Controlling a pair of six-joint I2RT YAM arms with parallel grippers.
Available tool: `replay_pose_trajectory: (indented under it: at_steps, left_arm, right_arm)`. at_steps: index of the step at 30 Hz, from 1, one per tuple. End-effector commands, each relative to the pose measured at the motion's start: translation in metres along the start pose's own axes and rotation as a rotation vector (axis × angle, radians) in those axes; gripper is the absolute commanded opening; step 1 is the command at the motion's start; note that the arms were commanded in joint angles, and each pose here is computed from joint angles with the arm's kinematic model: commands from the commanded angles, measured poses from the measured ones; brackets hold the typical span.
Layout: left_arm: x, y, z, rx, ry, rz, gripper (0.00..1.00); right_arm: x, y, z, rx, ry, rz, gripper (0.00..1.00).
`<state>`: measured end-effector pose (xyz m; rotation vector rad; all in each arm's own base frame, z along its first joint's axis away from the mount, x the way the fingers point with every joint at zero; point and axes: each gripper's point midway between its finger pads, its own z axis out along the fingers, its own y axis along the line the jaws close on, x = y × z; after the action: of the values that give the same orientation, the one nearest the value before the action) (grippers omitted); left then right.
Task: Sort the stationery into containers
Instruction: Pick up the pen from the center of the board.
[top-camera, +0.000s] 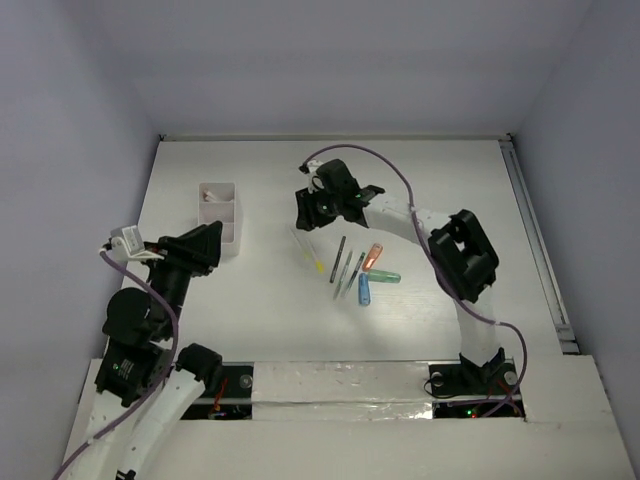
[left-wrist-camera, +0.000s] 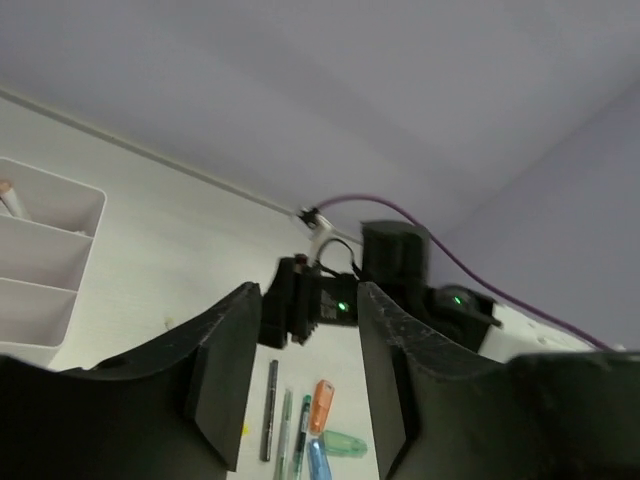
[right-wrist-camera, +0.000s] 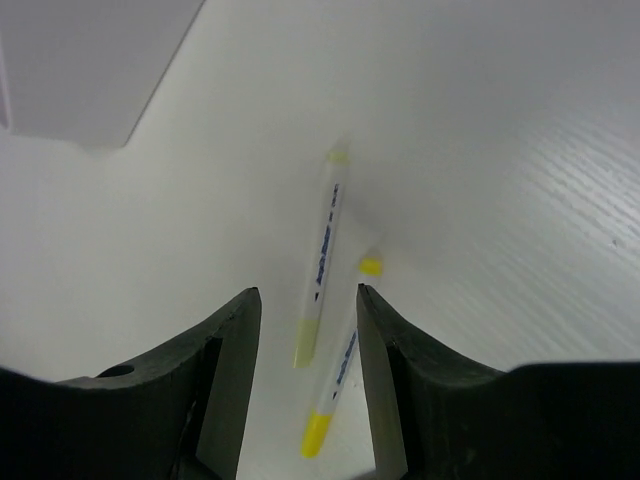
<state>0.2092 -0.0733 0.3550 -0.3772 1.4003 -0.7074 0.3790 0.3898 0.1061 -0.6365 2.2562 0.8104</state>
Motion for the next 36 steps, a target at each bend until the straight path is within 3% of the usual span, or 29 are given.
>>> replay_pose_trajectory:
  at_steps: [1,3,4,11,22,27,34,36]
  left_arm:
    - [0.011,-0.001,-0.017,0.006,0.112,0.047,0.41]
    - [0.015,-0.002,-0.018,0.007,0.149,0.068,0.42]
    - [0.018,0.001,-0.017,-0.003,0.161,0.093,0.42]
    - [0.049,0.0,-0.001,0.027,0.267,0.118,0.43]
    - [0.034,0.007,-0.004,0.014,0.172,0.141,0.43]
    - [0.024,0.005,-0.005,0.012,0.144,0.152,0.43]
    - [0.03,0.009,-0.004,-0.005,0.177,0.174,0.44]
    - [0.031,0.01,-0.004,-0.01,0.181,0.18,0.45]
  right_arm:
    - [-0.003,-0.001,0.009,0.083,0.109,-0.087,0.49]
    - [0.015,-0.003,0.026,0.119,0.186,-0.109,0.49]
    - [-0.002,-0.001,0.028,0.126,0.158,-0.118,0.49]
    - [0.008,0.0,0.06,0.176,0.223,-0.151,0.49]
    - [0.021,-0.01,0.094,0.274,0.224,-0.23,0.43]
    - [0.028,-0.01,0.103,0.307,0.226,-0.267,0.32]
    - [0.037,-0.009,0.116,0.323,0.24,-0.314,0.29]
    - [0.037,-0.008,0.12,0.313,0.241,-0.313,0.11]
